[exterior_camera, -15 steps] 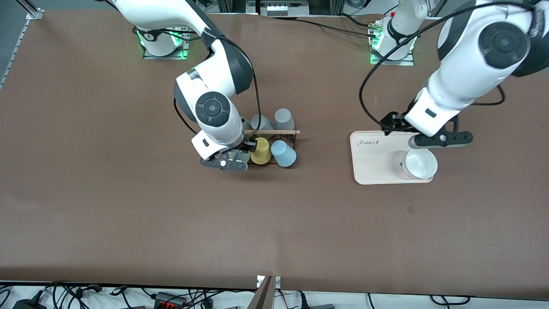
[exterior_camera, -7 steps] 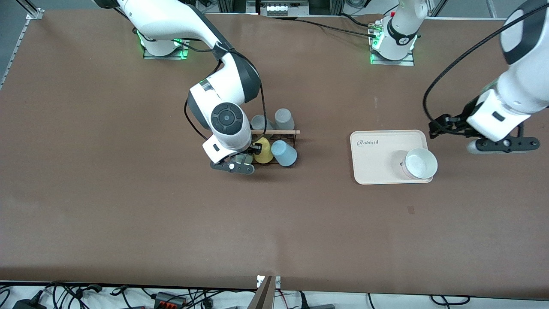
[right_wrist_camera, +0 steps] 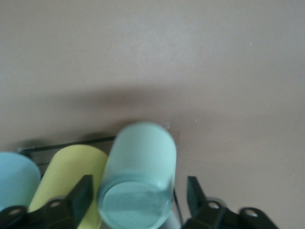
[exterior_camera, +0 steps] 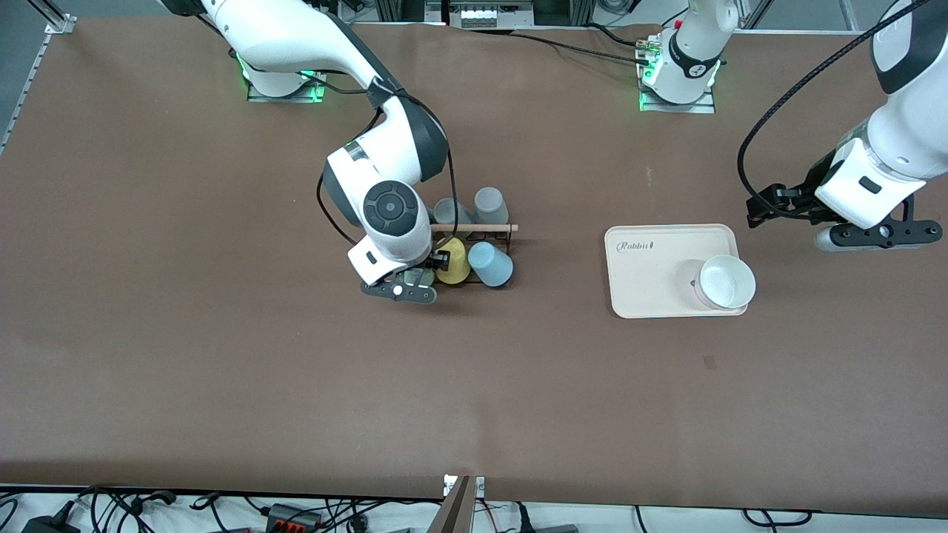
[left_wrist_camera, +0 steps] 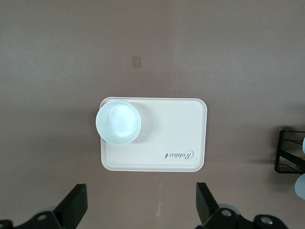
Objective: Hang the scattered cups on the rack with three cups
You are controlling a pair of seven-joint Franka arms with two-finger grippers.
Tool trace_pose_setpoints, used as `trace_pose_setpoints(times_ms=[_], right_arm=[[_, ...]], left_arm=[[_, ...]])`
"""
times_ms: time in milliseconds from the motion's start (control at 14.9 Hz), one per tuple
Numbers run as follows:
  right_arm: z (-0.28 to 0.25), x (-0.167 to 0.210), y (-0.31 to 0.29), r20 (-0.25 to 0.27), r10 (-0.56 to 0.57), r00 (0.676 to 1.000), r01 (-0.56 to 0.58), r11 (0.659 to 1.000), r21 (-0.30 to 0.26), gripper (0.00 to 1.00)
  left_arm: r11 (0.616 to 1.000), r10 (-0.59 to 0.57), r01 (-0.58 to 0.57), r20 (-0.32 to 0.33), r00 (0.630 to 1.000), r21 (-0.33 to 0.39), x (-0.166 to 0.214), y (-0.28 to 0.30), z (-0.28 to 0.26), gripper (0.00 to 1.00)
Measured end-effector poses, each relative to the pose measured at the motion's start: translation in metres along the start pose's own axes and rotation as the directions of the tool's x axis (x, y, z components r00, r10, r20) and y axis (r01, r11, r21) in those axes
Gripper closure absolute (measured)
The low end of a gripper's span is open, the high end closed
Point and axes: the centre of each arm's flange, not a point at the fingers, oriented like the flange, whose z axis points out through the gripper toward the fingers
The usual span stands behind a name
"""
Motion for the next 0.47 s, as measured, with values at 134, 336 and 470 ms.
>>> trace_pose_setpoints(times_ms=[134, 336, 470], right_arm=[[-0.029, 0.018, 0.020, -0.035, -0.014, 0.999, 0.015, 1.000, 0.024, 0.00], [-0.094, 0.048, 0.078, -0.068, 0.031, 0.997, -0.027, 0.998, 0.050, 0.00], [-0.134, 0.067, 0.131, -0.067, 0.031, 0.997, -0.028, 0.998, 0.049, 0.00]], left_arm=[[1.000, -0.003, 0.003, -0.012, 1.000, -0.004, 0.001, -0.001, -0.001, 0.00], [1.000, -0.005, 0.004, -0.047, 0.999, -0.011, 0.005, 0.000, -0.005, 0.00], [1.000, -0.002, 0.002, -0.046, 0.999, -0.010, 0.003, 0.001, -0.008, 0.00]])
